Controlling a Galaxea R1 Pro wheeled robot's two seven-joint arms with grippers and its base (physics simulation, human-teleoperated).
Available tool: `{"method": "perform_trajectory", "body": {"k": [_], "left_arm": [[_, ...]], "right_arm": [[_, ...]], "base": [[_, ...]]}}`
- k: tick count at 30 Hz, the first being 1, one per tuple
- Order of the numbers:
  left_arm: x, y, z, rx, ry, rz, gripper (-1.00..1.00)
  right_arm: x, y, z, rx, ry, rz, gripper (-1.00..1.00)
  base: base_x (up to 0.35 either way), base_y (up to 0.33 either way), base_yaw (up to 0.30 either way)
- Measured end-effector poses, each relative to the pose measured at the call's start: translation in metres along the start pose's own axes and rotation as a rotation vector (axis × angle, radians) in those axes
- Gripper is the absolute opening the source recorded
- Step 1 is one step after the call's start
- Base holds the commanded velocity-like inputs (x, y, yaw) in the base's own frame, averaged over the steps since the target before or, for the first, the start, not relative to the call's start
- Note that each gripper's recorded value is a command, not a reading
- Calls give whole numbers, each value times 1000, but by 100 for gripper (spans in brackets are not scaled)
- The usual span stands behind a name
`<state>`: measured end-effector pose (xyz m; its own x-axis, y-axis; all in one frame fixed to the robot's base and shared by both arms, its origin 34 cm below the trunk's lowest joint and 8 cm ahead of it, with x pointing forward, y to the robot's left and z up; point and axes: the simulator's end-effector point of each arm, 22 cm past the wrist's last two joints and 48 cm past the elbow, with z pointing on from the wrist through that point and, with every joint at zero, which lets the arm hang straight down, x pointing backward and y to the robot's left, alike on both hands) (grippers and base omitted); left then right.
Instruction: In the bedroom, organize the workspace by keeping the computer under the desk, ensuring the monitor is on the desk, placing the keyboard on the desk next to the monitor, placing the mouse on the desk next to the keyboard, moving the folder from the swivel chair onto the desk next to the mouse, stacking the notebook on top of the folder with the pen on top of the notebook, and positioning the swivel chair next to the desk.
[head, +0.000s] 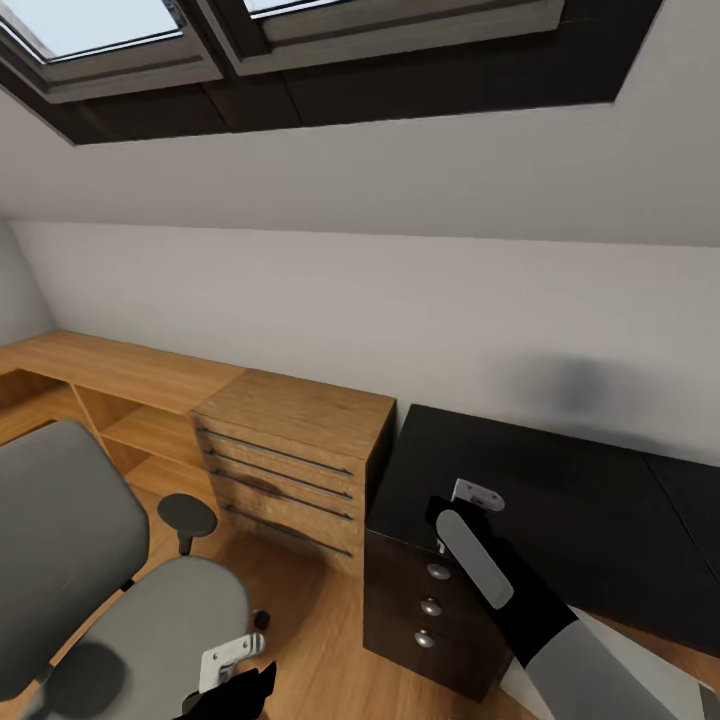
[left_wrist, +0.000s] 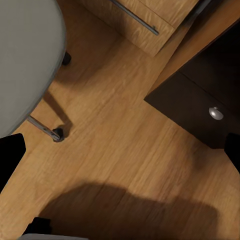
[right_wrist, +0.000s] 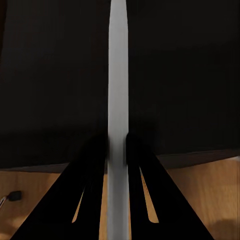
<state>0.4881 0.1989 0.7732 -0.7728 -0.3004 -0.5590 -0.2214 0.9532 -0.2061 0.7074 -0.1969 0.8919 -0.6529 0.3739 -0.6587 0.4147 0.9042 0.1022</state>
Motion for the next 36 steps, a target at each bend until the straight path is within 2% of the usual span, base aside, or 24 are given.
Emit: {"method": "perform_trajectory", "body": {"k": [8, 14, 17, 22, 26, 28, 30, 31, 32, 36], "left_arm": [[0, -2, 0, 3, 0, 3, 100], [7, -19, 2, 34, -19, 23, 100], [16, -15, 9, 23, -28, 16, 100], [40, 5, 25, -24, -59, -11, 100], [51, 10, 29, -37, -58, -11, 100], [65, 9, 31, -38, -35, 4, 100], [96, 15, 35, -54, 24, 35, 100], [99, 16, 35, -57, 29, 40, 100], [107, 19, 36, -69, 36, 79, 100], [103, 20, 37, -72, 5, 91, 100]], "right_arm": [[0, -1, 0, 2, 0, 0, -100], [0, -1, 0, 1, 0, 1, -100], [-1, 0, -1, 0, -2, 2, -100], [-4, -1, -3, -4, -9, 5, -100], [-11, -10, -6, -9, -21, 16, -100], [-11, -16, -6, -22, -7, 37, -100], [-15, -26, -5, -19, -5, 51, -100], [-16, -27, -5, -19, -7, 54, -100], [-26, -41, -3, -3, -14, 83, -100], [-34, -53, -1, 12, -19, 119, -100]], "base": [[0, 0, 0], [0, 0, -49], [0, 0, -165], [0, 0, -225], [0, 0, -254], [0, 0, -260], [0, 0, -261], [0, 0, -261], [0, 0, -261], [0, 0, -261]]}}
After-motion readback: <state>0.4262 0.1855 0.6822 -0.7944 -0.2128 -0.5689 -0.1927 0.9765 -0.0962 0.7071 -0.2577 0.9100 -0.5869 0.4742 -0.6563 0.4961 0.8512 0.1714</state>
